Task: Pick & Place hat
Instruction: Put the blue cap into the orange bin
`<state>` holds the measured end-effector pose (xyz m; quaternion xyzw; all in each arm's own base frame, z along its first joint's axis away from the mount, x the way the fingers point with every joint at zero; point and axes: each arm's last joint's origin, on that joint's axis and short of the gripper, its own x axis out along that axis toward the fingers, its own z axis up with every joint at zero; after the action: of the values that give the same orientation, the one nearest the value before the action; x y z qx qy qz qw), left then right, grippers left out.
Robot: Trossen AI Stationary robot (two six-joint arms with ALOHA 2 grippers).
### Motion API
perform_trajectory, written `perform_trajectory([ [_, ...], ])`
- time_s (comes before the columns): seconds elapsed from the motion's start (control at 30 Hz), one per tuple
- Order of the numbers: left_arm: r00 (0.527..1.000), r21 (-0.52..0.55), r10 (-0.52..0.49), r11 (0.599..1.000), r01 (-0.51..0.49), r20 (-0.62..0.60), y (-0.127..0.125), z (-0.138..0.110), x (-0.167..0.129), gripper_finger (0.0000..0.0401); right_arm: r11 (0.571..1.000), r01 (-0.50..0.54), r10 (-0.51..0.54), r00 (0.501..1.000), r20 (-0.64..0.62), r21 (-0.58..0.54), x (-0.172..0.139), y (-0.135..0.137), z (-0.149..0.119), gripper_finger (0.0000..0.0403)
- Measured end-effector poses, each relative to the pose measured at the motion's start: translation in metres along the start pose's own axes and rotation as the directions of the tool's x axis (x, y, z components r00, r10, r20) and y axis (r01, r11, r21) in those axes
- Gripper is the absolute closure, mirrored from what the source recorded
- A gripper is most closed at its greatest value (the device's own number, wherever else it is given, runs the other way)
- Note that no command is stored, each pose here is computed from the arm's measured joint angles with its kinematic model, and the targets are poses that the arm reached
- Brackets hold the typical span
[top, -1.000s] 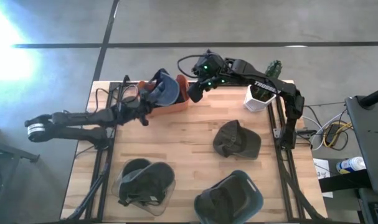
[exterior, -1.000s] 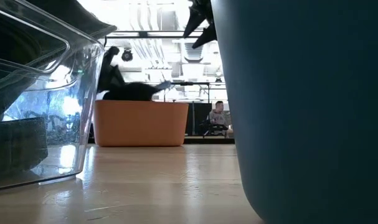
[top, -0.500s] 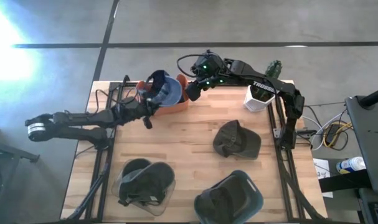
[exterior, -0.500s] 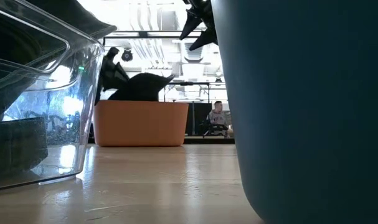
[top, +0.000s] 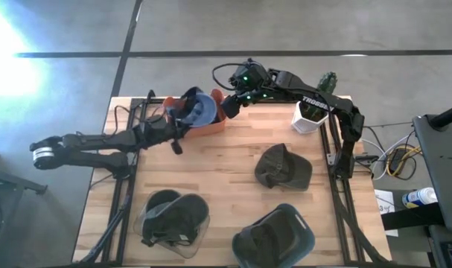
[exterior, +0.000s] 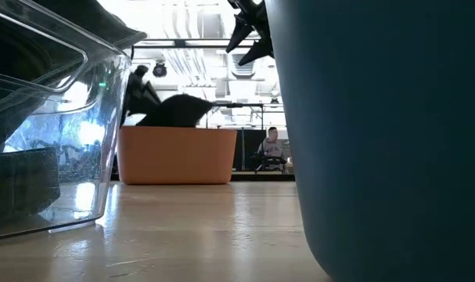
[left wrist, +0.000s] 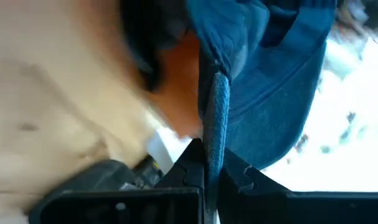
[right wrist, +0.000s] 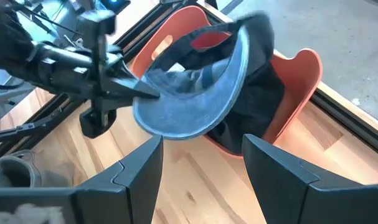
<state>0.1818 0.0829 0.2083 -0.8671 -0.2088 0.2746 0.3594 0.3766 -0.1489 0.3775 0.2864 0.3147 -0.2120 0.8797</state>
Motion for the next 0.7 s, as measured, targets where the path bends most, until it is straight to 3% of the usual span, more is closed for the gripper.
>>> perform_trajectory([
  [0.13, 1.0, -0.096, 0.017, 0.995, -0.02, -0.026, 0.0, -0.001, -0.001, 0.0389, 1.0, 0.0, 0.0, 1.0, -0.001, 0.0, 0.0, 0.0, 0.0, 0.0188],
  [0.27, 0.998, -0.087, -0.038, 0.996, 0.034, -0.045, -0.004, -0.004, -0.001, 0.0389, 1.0, 0.001, -0.001, 1.0, -0.004, 0.0, 0.001, 0.0, -0.001, 0.0188],
  [0.5, 0.997, 0.204, -0.056, 0.977, 0.065, -0.046, -0.006, -0.005, -0.002, 0.0389, 1.0, 0.009, -0.009, 1.0, -0.021, 0.001, 0.005, -0.003, -0.004, 0.0188],
  [0.7, 0.998, 0.318, -0.06, 0.946, 0.059, -0.009, -0.005, -0.002, -0.002, 0.0389, 1.0, 0.025, -0.025, 0.998, -0.055, 0.004, 0.014, -0.007, -0.012, 0.0188],
])
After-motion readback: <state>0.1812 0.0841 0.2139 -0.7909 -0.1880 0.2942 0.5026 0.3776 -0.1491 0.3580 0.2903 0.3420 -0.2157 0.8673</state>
